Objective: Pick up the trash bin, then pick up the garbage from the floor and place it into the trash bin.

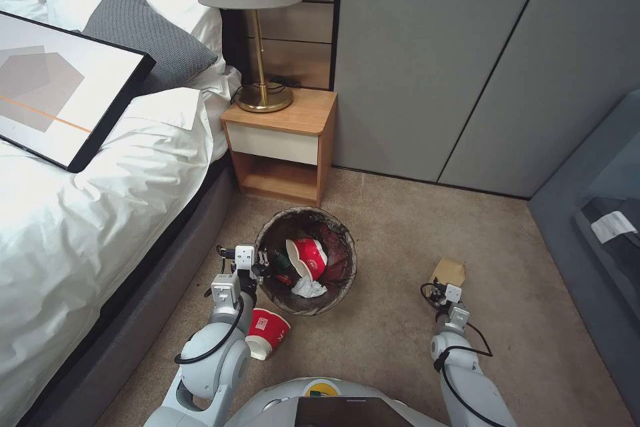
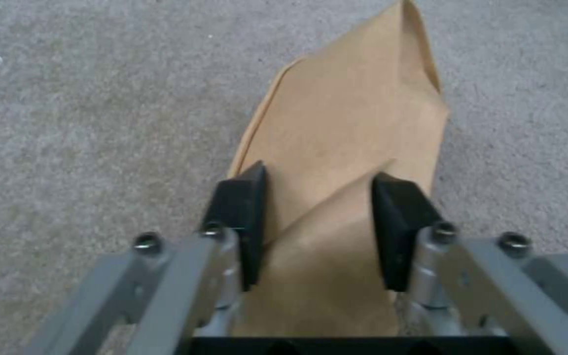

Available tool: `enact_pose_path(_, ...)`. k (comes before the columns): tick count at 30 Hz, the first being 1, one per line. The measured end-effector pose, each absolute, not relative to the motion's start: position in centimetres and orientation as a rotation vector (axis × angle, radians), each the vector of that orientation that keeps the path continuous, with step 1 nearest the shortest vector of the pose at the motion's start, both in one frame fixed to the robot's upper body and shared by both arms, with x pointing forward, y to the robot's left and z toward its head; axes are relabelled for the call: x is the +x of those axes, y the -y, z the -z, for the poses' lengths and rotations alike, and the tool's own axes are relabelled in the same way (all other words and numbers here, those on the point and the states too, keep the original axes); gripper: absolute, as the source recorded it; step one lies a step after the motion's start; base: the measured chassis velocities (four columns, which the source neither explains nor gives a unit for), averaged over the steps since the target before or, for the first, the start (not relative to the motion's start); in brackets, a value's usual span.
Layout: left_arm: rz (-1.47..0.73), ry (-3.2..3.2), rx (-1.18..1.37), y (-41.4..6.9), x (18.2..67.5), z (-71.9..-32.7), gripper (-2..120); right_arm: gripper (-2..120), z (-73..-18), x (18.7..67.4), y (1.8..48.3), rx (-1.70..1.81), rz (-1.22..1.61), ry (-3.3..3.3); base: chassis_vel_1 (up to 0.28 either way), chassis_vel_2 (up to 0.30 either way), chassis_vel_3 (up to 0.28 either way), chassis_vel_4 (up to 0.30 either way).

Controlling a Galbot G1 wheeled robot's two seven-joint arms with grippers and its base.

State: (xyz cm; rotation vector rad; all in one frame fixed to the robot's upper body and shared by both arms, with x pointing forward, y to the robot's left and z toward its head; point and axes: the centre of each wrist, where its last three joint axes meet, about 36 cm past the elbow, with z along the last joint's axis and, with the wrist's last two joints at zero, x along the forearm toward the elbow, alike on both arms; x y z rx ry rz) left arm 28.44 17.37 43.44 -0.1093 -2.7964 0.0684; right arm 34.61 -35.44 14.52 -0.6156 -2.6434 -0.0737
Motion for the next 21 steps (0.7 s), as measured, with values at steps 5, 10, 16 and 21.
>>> enact_pose_path(5, -0.069, 2.796, -0.110, -17.35, 28.48, -43.41, 0, 18, -14.55, 34.55, 35.66, -0.619, 0.067, 2.645, 0.000, 0.000, 0.000, 0.000)
enact_pose_path(10, -0.069, 2.795, -0.110, -17.36, 28.48, -43.39, 0, 14, -14.56, 34.50, 35.70, -0.619, 0.063, 2.646, 0.000, 0.000, 0.000, 0.000)
enact_pose_path(16, -0.068, 2.795, -0.110, -17.38, 28.46, -43.38, 0, 14, -14.67, 34.33, 35.56, -0.613, 0.054, 2.654, 0.000, 0.000, 0.000, 0.000)
enact_pose_path(21, -0.069, 2.794, -0.111, -17.34, 28.46, -43.38, 0, 14, -15.28, 34.13, 35.64, -0.605, 0.027, 2.681, 0.000, 0.000, 0.000, 0.000)
